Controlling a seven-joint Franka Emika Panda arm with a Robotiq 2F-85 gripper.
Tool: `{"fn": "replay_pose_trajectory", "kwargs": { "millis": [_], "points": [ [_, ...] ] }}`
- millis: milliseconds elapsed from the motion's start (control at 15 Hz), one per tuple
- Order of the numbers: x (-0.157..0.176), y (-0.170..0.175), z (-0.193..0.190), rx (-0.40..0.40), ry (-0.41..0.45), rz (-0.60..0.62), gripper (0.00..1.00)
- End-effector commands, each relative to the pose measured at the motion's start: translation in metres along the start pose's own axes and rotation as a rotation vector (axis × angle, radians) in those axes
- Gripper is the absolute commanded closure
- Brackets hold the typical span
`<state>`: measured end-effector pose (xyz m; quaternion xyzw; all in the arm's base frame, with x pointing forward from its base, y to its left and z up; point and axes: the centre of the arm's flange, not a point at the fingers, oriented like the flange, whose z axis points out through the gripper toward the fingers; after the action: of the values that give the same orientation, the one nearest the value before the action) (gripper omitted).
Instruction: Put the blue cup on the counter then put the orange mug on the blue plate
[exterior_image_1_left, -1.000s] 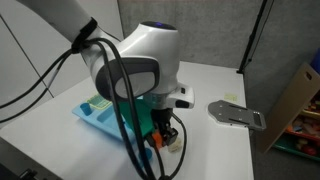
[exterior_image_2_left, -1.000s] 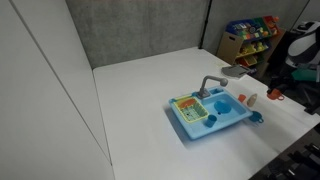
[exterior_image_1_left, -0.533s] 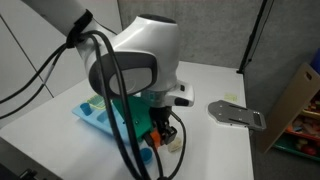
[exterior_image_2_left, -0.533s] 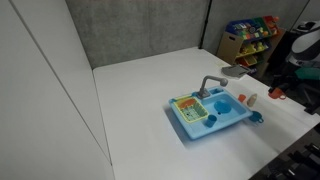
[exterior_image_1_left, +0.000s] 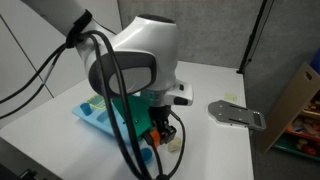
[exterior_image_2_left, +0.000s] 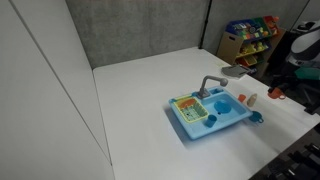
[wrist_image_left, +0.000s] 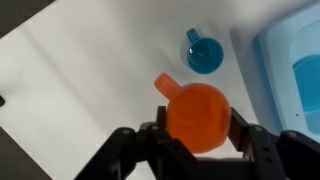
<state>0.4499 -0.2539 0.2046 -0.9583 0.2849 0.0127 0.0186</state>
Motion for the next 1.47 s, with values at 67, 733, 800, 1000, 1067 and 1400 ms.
{"fn": "replay_pose_trajectory", "kwargs": {
  "millis": [67, 733, 800, 1000, 1067, 1400],
  "points": [
    [0.003, -0.015, -0.014, -0.002, 0.019, -0.018, 0.66],
    [-0.006, -0.076, -0.033, -0.069, 0.075, -0.141, 0.66],
    [-0.008, -0.085, -0.033, -0.075, 0.078, -0.156, 0.66],
    [-0.014, -0.111, -0.031, -0.090, 0.070, -0.197, 0.66],
    [-0.017, -0.120, -0.030, -0.096, 0.065, -0.210, 0.66],
    [-0.034, -0.158, -0.022, -0.109, 0.026, -0.264, 0.66]
  ]
}}
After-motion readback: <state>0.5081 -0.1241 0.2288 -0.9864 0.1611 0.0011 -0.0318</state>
